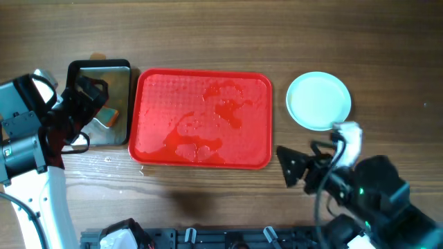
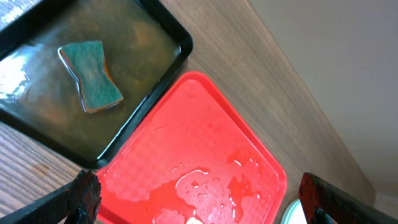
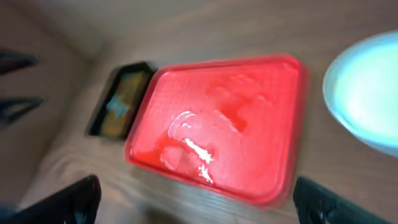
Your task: Clean dirty plates on tray and stack at the side
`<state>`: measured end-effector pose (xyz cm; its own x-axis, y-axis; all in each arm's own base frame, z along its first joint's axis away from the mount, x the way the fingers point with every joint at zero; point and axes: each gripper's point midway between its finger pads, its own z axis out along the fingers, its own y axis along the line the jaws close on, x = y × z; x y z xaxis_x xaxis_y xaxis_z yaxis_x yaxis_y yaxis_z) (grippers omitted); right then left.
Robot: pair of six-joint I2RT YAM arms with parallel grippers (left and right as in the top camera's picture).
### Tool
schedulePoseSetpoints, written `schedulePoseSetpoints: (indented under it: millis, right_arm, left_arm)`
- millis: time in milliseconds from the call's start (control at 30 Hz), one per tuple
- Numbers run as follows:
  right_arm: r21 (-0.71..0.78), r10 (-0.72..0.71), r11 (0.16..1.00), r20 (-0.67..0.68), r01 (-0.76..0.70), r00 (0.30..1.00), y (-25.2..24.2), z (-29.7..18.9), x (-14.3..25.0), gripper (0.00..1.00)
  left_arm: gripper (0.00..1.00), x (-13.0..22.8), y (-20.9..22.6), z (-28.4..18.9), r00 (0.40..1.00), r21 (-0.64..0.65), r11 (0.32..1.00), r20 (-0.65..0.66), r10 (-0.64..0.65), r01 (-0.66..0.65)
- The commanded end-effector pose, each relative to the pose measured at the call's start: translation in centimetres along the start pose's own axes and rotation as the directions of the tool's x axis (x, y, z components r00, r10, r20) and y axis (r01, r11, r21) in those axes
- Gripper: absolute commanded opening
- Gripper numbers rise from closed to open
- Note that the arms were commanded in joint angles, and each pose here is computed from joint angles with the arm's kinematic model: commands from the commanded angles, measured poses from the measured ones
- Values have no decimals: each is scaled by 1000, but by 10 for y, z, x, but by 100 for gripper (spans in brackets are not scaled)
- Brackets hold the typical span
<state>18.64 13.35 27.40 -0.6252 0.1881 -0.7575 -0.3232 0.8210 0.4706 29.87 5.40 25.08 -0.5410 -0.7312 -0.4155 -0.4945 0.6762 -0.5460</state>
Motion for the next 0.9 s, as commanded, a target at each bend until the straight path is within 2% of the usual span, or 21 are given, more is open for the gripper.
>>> schedulePoseSetpoints:
  millis: [0,133,233,333,500,600,700,867]
  right_arm:
    - [-148,-168,975,-6,165,986,-5,14,18,100]
    - [-126,-165,975,140,183,976,-28,16,24,100]
    - [-122,-222,954,327,274,919,-28,6,19,100]
    - [-70,-240,952,432,298,869,-40,-1,16,100]
    - [-1,-236,963,482,270,844,-62,4,9,100]
    - [26,-282,947,548,321,788,-67,9,4,100]
    - [36,-301,939,564,342,769,-75,18,9,100]
    - [134,-433,885,592,446,680,-83,24,11,100]
  left_arm:
    - [100,2,-3,2,1000,16,1000,-14,1,-1]
    - [100,2,-4,2,1000,16,1000,-14,1,-1]
    - [100,2,-3,2,1000,16,1000,-14,1,-1]
    - [100,2,-4,2,1000,16,1000,-14,1,-1]
    - [100,2,-4,2,1000,16,1000,-14,1,-1]
    - [100,2,-3,2,1000,16,1000,-14,1,0]
    - [100,2,-4,2,1000,16,1000,-14,1,-1]
    - [100,2,-3,2,1000,16,1000,-14,1,-1]
